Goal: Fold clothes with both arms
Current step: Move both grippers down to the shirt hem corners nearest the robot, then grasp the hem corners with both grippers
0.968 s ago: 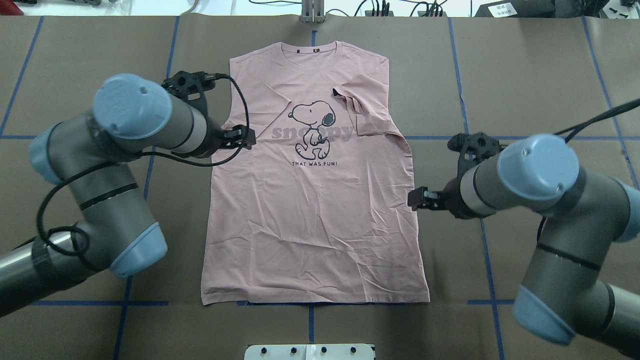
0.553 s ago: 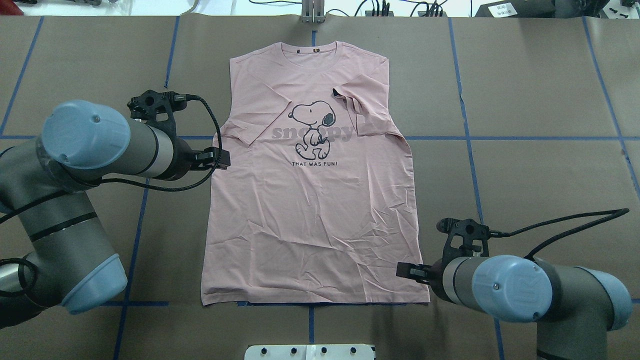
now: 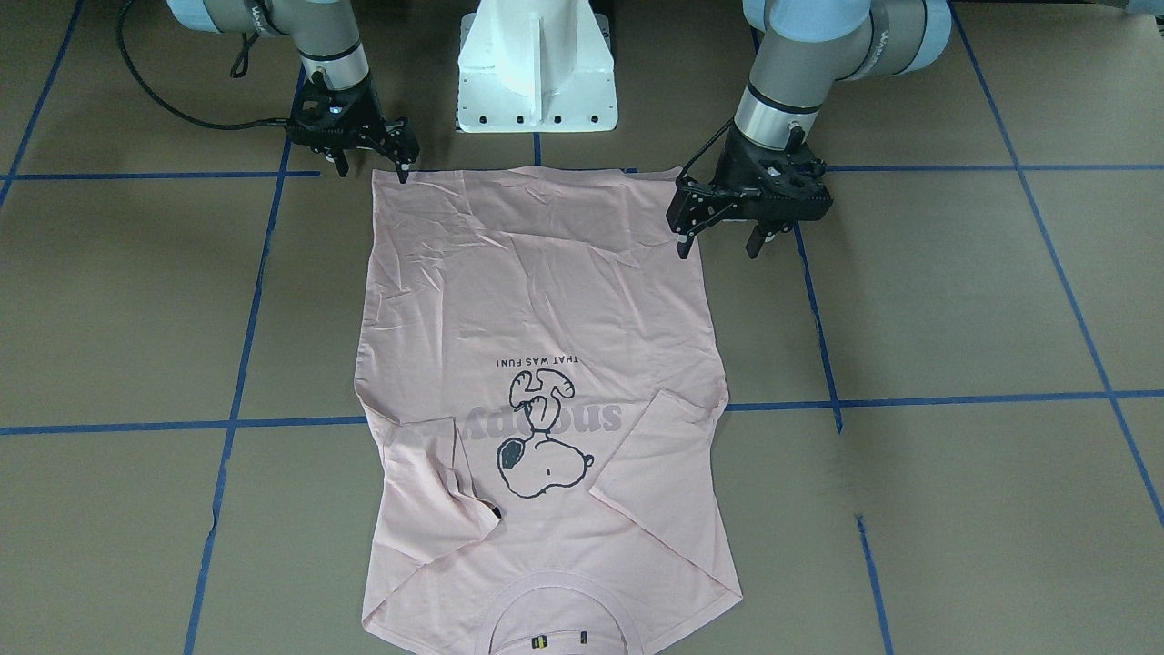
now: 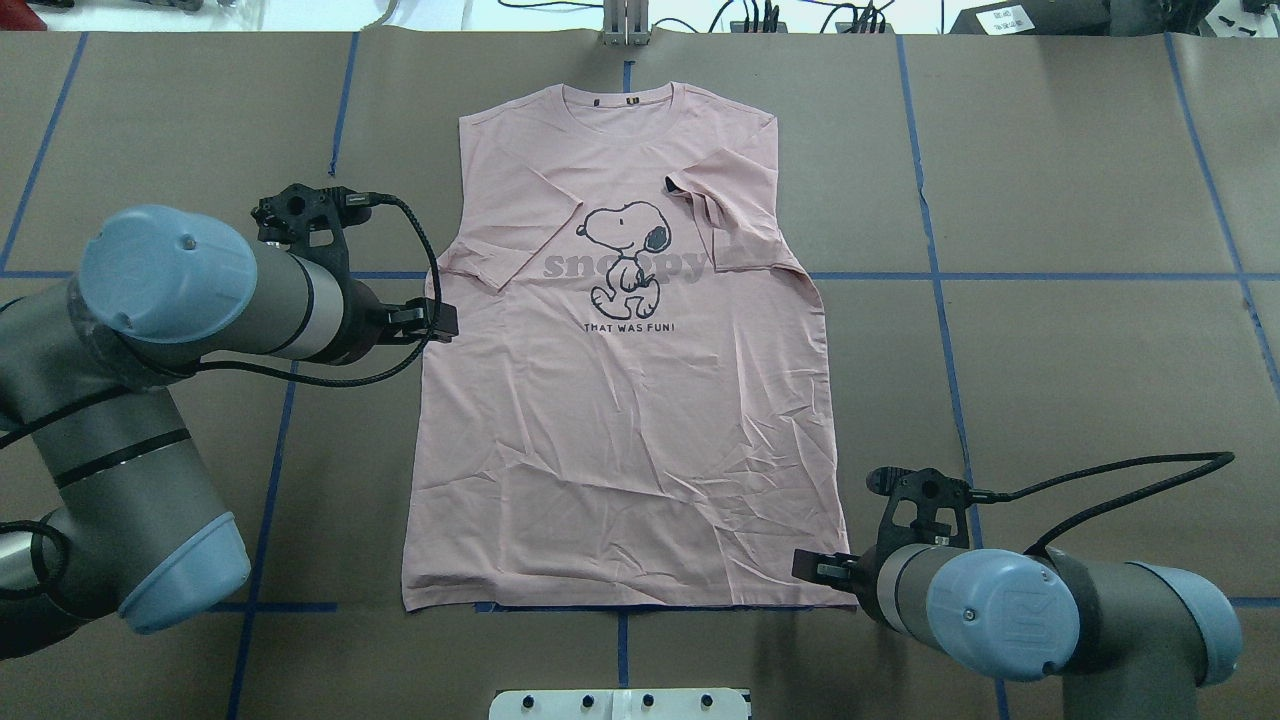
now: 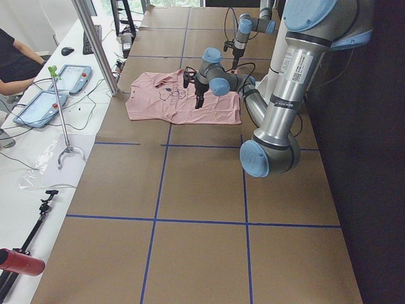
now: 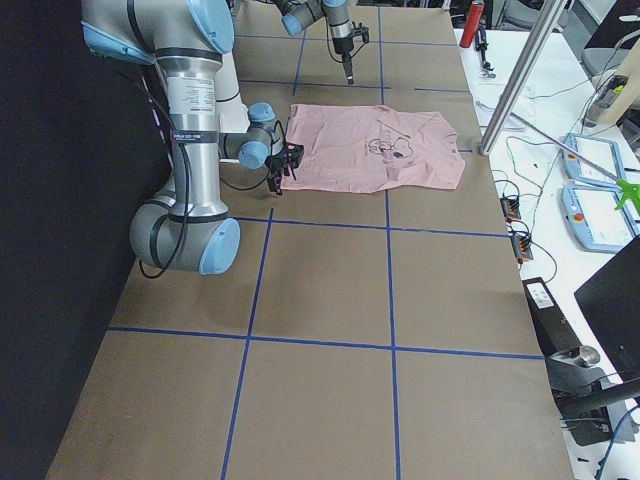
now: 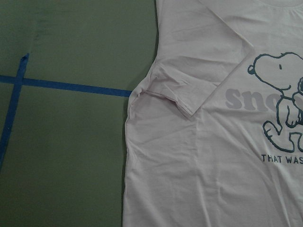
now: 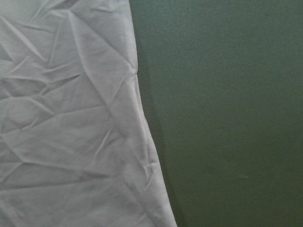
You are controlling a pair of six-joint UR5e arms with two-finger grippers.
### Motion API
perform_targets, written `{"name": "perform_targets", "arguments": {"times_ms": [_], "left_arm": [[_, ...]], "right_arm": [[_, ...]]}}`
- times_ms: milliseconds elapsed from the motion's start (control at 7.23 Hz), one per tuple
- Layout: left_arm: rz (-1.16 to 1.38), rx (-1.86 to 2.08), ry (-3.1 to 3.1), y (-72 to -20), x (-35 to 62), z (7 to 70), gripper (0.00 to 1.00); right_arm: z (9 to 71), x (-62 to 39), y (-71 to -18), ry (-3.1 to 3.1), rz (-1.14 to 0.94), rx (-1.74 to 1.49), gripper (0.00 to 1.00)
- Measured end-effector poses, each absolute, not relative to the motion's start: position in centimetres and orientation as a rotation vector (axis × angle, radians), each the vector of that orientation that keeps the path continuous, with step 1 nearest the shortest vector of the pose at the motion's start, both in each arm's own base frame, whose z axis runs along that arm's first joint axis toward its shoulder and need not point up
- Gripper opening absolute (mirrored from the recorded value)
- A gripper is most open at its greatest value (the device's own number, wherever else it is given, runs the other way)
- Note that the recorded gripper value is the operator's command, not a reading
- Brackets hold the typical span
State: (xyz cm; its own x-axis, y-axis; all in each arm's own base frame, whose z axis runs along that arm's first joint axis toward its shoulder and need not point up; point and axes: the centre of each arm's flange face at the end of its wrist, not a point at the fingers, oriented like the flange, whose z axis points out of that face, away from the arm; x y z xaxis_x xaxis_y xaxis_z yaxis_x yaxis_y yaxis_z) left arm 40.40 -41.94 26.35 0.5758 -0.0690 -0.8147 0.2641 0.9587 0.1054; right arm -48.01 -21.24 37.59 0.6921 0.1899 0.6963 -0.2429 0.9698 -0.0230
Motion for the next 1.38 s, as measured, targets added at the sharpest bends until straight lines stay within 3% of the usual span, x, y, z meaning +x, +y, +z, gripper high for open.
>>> {"name": "perform_targets", "arguments": {"times_ms": [138,277,415,553,1383], "left_arm": [[-0.197,0.225,0.939,-41.9,40.4,26.4,1.0],[-0.197,0.225,0.938,-42.0,40.4,26.4,1.0],[-0.198,0.224,0.937,-42.0,40.5,26.5,1.0],[-0.197,0.224,0.936,-42.0,40.5,26.5,1.0],[-0.185,0.199,0.939,-40.9,42.0,26.5,1.0]], "right_arm": [[37.7,-48.1,-21.2,-0.768,0.24,0.07,0.71],[37.7,-48.2,-21.1,-0.768,0.238,0.065,0.51],[37.6,-48.2,-21.0,-0.769,0.236,0.059,0.22],[37.5,-48.2,-20.9,-0.771,0.232,0.049,0.0],[36.0,-47.3,-21.0,-0.805,0.237,0.038,0.0]]}}
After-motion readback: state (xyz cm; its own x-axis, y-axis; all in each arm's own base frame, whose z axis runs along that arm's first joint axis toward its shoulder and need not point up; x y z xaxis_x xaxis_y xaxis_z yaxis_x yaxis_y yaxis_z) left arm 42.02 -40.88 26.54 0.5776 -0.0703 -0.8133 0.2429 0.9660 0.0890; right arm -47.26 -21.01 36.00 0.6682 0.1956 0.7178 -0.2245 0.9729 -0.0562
